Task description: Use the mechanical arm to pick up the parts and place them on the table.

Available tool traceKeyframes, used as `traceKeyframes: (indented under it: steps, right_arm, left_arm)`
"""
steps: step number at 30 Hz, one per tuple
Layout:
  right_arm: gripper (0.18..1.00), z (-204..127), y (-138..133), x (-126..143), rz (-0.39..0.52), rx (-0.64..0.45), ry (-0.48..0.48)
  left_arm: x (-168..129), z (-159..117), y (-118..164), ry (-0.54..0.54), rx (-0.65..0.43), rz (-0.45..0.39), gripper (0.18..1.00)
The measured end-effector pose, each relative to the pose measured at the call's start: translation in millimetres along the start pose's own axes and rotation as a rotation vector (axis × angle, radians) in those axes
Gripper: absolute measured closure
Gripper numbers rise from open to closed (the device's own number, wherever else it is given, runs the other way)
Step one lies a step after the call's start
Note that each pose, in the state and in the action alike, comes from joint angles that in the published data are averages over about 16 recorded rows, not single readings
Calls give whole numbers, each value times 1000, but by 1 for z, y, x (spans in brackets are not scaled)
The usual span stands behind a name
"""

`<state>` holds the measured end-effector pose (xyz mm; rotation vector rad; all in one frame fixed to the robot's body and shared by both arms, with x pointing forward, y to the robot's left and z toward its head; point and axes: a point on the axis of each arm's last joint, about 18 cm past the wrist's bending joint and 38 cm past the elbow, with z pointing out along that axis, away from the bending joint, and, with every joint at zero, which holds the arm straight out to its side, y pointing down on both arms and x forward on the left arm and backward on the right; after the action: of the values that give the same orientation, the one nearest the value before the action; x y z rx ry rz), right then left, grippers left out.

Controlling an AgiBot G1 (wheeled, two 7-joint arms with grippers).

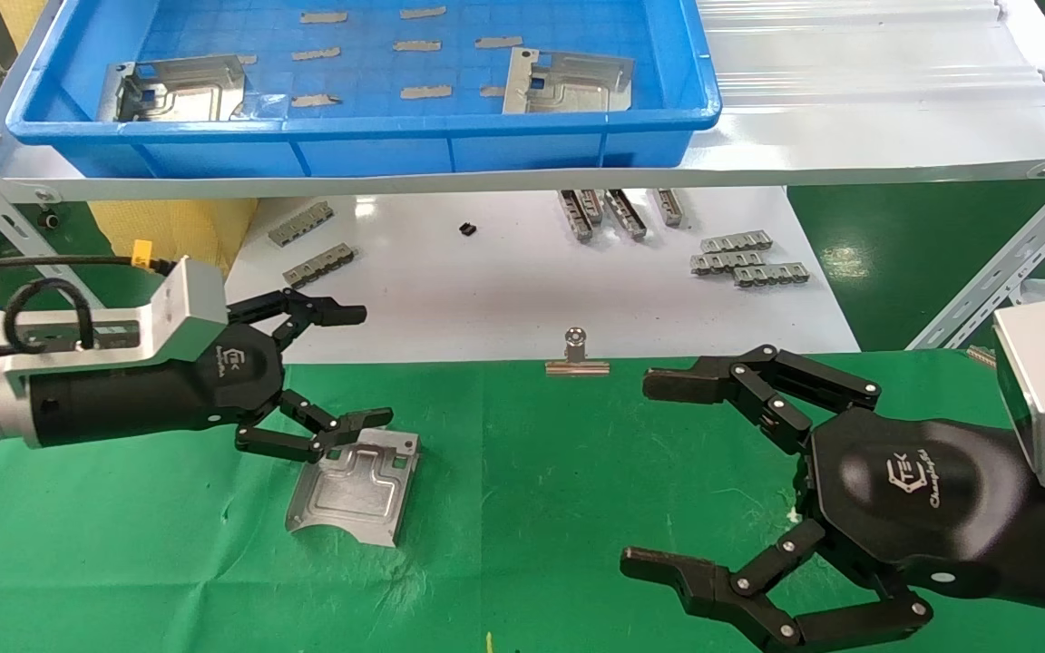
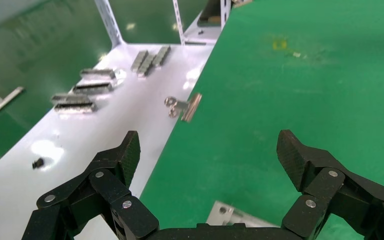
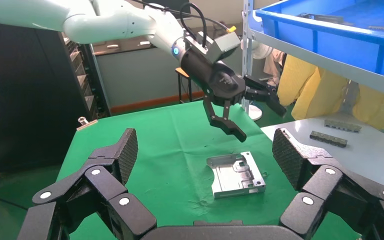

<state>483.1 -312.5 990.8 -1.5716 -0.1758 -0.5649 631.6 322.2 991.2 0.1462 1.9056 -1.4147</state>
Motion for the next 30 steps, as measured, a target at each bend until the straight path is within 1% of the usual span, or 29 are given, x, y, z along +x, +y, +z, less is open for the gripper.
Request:
traceKeyframes:
  steps: [15, 30]
  right_arm:
    - [179, 0, 0, 0, 0, 0, 0]
    - [179, 0, 0, 0, 0, 0, 0]
  left_arm:
    - [29, -22, -24, 17, 122, -54, 183]
    - [76, -44, -59, 100, 213, -108, 183]
